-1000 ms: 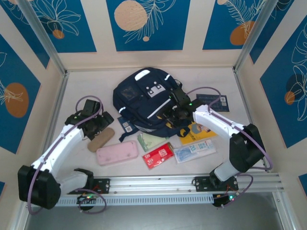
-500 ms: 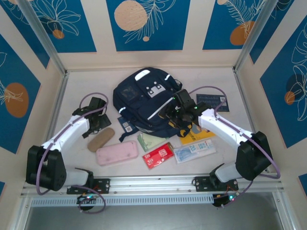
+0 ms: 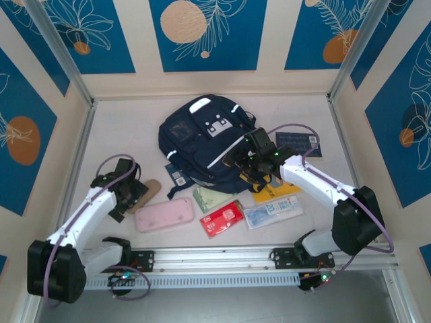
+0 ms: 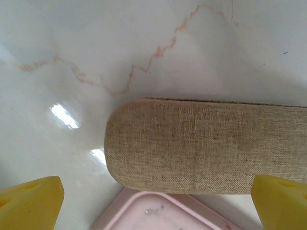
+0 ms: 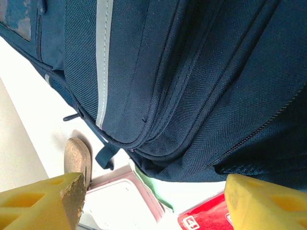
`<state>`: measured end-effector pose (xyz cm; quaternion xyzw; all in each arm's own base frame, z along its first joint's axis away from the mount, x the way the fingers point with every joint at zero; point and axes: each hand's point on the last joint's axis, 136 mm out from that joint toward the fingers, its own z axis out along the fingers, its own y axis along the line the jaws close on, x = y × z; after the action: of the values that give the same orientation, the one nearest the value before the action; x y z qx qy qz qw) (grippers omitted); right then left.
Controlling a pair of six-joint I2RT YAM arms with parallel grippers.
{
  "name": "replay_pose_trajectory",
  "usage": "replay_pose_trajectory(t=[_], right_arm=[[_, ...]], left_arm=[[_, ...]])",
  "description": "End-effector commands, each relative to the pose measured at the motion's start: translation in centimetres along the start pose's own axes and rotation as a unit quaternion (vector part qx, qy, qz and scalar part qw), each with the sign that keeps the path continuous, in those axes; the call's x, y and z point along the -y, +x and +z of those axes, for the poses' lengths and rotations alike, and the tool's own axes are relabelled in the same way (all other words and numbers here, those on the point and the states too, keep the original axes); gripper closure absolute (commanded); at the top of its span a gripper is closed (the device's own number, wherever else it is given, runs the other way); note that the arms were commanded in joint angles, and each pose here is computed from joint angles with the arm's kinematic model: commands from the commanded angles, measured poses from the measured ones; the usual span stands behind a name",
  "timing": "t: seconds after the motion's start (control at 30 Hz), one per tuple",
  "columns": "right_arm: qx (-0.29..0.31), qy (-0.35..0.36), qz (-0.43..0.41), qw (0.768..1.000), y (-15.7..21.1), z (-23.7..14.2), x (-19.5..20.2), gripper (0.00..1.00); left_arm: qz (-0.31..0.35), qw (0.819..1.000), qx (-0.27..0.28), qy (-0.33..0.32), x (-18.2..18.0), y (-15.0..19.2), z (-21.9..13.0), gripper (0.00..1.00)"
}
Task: Pack the student bag
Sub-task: Rotate the glasses case at the middle-left of the table.
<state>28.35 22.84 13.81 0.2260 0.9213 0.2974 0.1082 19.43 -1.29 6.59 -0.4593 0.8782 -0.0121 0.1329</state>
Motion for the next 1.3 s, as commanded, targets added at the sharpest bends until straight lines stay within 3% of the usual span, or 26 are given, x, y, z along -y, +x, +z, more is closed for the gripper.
replay_pose_trajectory(t=[0.0,0.27,0.7,1.27], right_arm=[[-0.010,-0.020,0.004,1.000,0.4,-0.3,-0.5,0.23],[-0.021,-0.032,0.009,0.999,0.7,0.0,-0.8,0.23],[-0.047,-0.052,0.009,0.997,1.6,0.8,-1.8,0.24],[-0.059,-0.048,0.004,0.997,2.2,1.5,-2.2,0.24]], left_arm=[[-0.064,0.996,-0.039,0.044,1.8,1.2,1.0,0.00],[-0.106,0.990,-0.053,0.074,2.9,1.7,3.1,0.00],[-0.126,0.989,-0.004,0.077,2.7,-3.0,3.0,0.00],[-0.129,0.987,-0.053,0.084,6.8,-4.8,5.1,0.00]])
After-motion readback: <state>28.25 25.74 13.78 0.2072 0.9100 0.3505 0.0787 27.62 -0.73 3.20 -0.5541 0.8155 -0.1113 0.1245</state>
